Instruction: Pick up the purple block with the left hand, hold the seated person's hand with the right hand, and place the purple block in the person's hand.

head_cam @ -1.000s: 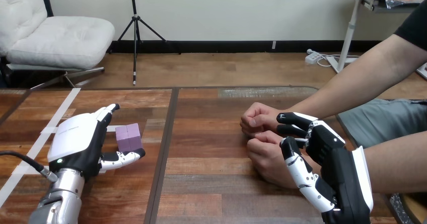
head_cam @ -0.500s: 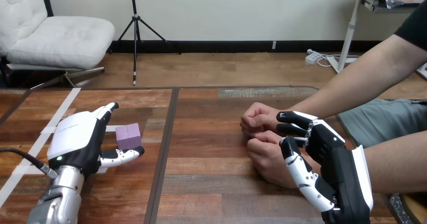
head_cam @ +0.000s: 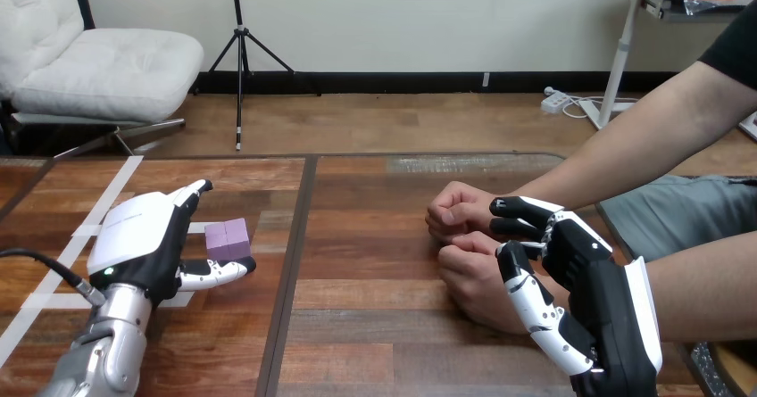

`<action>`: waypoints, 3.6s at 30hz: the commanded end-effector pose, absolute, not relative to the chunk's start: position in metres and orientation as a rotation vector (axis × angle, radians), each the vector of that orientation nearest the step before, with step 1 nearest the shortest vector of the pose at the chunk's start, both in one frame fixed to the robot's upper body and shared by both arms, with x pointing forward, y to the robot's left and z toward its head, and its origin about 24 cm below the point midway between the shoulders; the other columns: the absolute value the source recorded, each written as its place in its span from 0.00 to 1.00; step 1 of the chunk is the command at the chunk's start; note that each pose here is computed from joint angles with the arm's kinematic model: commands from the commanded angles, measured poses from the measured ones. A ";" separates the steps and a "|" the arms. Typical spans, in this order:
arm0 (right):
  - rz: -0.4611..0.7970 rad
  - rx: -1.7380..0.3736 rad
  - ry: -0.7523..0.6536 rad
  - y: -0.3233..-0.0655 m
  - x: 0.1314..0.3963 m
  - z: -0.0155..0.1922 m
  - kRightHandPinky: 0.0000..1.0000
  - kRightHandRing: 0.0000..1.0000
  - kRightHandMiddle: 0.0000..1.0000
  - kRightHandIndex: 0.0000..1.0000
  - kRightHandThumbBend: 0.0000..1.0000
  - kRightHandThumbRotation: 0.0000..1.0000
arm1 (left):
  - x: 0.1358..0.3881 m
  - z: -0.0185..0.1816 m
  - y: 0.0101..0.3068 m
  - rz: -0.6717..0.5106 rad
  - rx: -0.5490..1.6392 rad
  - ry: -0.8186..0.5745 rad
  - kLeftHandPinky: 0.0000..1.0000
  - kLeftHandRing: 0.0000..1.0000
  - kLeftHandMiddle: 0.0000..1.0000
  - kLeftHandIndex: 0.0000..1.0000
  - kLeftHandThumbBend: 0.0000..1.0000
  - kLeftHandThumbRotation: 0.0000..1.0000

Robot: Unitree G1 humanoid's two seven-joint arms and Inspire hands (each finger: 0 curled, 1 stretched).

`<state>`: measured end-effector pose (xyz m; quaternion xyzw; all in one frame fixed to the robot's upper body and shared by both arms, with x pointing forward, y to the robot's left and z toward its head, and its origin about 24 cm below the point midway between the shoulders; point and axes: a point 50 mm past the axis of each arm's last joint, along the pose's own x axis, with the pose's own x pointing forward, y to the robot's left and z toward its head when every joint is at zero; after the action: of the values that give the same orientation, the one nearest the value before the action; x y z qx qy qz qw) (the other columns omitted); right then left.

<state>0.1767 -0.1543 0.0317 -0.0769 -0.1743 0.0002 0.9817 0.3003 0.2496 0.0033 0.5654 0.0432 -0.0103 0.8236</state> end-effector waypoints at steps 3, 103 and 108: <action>-0.001 -0.155 -0.438 -0.153 0.189 0.045 0.59 0.70 0.73 0.68 0.37 0.46 | 0.325 0.028 0.239 -0.017 1.193 0.005 0.79 0.88 0.89 0.90 0.74 0.40; -0.009 -0.161 -0.449 -0.153 0.185 0.046 0.58 0.70 0.72 0.67 0.37 0.49 | 0.341 0.018 0.225 0.018 1.203 0.113 0.50 0.57 0.61 0.61 0.65 0.00; -0.010 -0.160 -0.448 -0.153 0.186 0.045 0.58 0.70 0.72 0.67 0.37 0.49 | 0.340 0.016 0.225 0.038 1.193 0.104 0.45 0.50 0.54 0.55 0.63 0.00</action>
<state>0.1762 -0.1538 0.0328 -0.0844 -0.1812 -0.0015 0.9798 0.3249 0.2312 -0.0032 0.5730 0.0895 -0.0102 0.8146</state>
